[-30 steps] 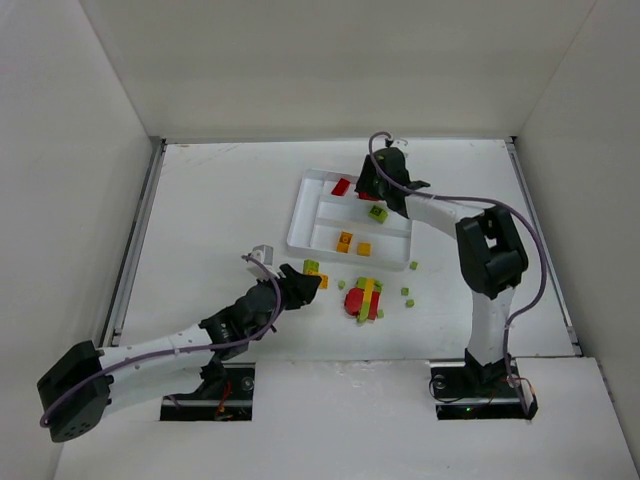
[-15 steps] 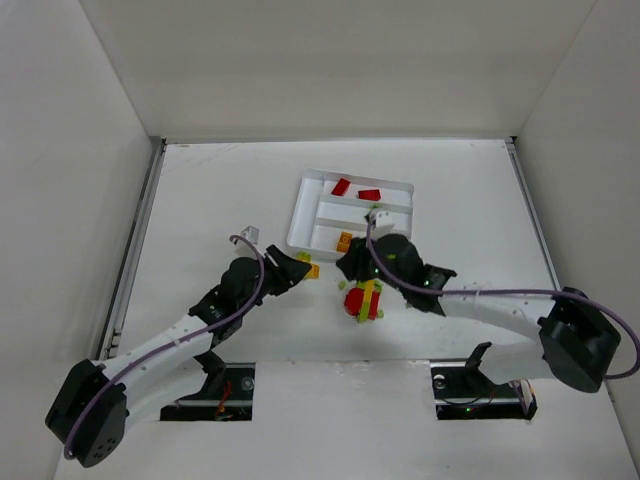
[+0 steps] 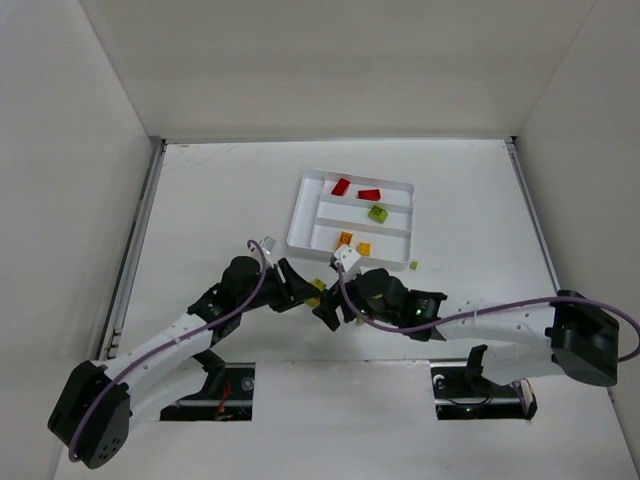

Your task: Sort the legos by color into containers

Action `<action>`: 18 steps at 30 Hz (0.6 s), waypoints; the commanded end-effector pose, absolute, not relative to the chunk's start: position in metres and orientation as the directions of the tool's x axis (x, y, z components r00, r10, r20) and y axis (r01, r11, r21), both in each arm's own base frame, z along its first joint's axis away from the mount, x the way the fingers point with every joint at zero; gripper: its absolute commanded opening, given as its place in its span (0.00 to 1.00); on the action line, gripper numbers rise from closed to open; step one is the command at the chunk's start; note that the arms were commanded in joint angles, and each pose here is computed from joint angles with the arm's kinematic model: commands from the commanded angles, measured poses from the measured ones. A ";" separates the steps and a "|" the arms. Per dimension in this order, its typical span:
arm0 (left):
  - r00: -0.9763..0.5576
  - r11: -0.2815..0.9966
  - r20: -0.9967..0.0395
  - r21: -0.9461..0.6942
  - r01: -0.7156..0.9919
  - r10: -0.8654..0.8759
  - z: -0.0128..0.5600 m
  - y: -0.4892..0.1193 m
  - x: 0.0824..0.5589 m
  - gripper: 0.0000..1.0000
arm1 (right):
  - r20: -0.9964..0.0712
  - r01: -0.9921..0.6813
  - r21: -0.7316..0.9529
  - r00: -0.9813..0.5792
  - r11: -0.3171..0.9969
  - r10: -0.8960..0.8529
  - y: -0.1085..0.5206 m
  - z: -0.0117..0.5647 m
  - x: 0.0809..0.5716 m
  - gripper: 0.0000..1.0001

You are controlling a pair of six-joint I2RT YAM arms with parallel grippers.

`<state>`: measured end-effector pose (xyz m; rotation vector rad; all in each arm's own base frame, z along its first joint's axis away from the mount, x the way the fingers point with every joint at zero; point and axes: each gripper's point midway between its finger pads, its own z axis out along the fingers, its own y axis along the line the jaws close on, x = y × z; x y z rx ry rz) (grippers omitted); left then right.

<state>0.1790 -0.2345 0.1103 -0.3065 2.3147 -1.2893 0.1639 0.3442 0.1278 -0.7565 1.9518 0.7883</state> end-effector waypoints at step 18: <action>-0.890 0.477 -0.276 -0.876 0.077 -0.363 0.135 -0.244 0.169 0.21 | -0.900 -0.799 0.230 -0.392 0.555 -0.190 0.375 0.146 0.167 0.50</action>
